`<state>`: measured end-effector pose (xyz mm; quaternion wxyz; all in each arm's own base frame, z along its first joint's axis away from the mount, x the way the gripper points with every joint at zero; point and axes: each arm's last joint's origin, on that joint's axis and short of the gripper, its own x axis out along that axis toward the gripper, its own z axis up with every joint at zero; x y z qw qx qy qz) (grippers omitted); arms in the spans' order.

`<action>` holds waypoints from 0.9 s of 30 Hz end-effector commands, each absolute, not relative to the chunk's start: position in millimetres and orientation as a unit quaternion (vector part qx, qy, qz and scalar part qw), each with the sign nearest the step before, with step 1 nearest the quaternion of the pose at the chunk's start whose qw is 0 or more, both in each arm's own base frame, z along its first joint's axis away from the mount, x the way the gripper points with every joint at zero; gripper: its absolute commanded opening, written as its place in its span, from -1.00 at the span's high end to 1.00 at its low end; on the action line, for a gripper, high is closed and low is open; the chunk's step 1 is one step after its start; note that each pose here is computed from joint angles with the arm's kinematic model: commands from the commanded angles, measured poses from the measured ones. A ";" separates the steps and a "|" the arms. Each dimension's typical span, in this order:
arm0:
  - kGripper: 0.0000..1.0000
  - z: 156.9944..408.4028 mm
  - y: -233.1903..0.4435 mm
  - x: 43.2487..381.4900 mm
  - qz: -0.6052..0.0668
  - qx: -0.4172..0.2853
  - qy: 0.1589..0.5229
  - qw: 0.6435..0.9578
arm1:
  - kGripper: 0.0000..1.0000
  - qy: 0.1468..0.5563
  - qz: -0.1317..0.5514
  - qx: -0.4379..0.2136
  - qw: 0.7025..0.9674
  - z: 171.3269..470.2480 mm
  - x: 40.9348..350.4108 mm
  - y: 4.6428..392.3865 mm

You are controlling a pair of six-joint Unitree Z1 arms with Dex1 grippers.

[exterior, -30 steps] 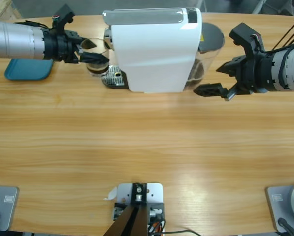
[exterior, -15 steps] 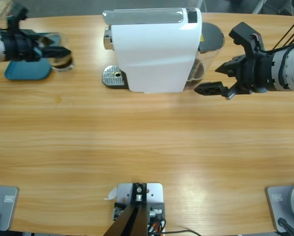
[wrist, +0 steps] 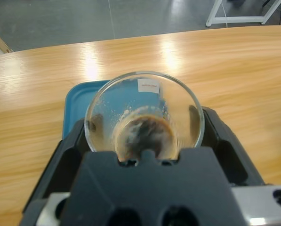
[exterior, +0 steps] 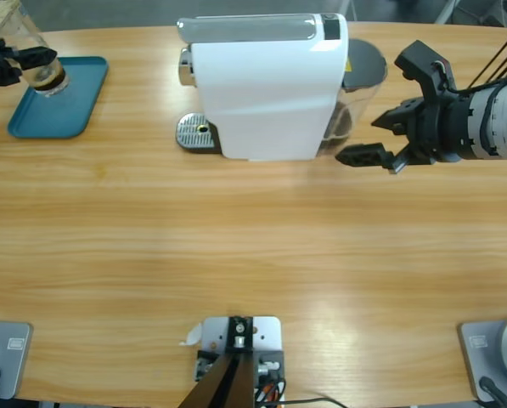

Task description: Pour coffee

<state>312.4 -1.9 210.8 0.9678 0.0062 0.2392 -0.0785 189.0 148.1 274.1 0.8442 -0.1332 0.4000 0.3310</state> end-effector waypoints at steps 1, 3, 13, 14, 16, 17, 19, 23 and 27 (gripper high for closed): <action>1.00 181.1 7.7 342.6 -0.060 -0.005 0.251 0.966 | -0.78 0.425 0.327 -0.133 0.833 254.8 191.7 148.8; 1.00 177.7 8.2 344.1 -0.059 -0.004 0.254 0.965 | -0.78 0.426 0.328 -0.133 0.833 252.7 193.0 149.9; 1.00 163.9 11.1 348.6 -0.051 -0.001 0.263 0.963 | -0.79 0.426 0.329 -0.132 0.832 251.2 194.2 150.9; 1.00 163.8 11.1 349.1 -0.051 -0.001 0.262 0.964 | -0.79 0.426 0.329 -0.133 0.832 251.1 194.4 151.0; 1.00 163.4 11.2 349.3 -0.050 -0.001 0.261 0.964 | -0.79 0.425 0.328 -0.132 0.833 251.4 195.1 151.3; 1.00 163.4 11.2 349.4 -0.051 0.000 0.261 0.964 | -0.79 0.424 0.327 -0.132 0.834 251.4 195.9 151.6; 1.00 162.1 11.8 351.4 -0.051 0.003 0.261 0.964 | -0.79 0.424 0.327 -0.132 0.834 250.5 197.3 152.5; 0.65 160.0 12.0 354.1 -0.053 0.009 0.262 0.964 | -0.98 0.423 0.322 -0.135 0.836 250.6 197.6 152.0; -0.70 159.5 12.8 349.0 -0.051 0.007 0.266 0.962 | -1.00 0.420 0.318 -0.137 0.839 251.9 196.7 150.7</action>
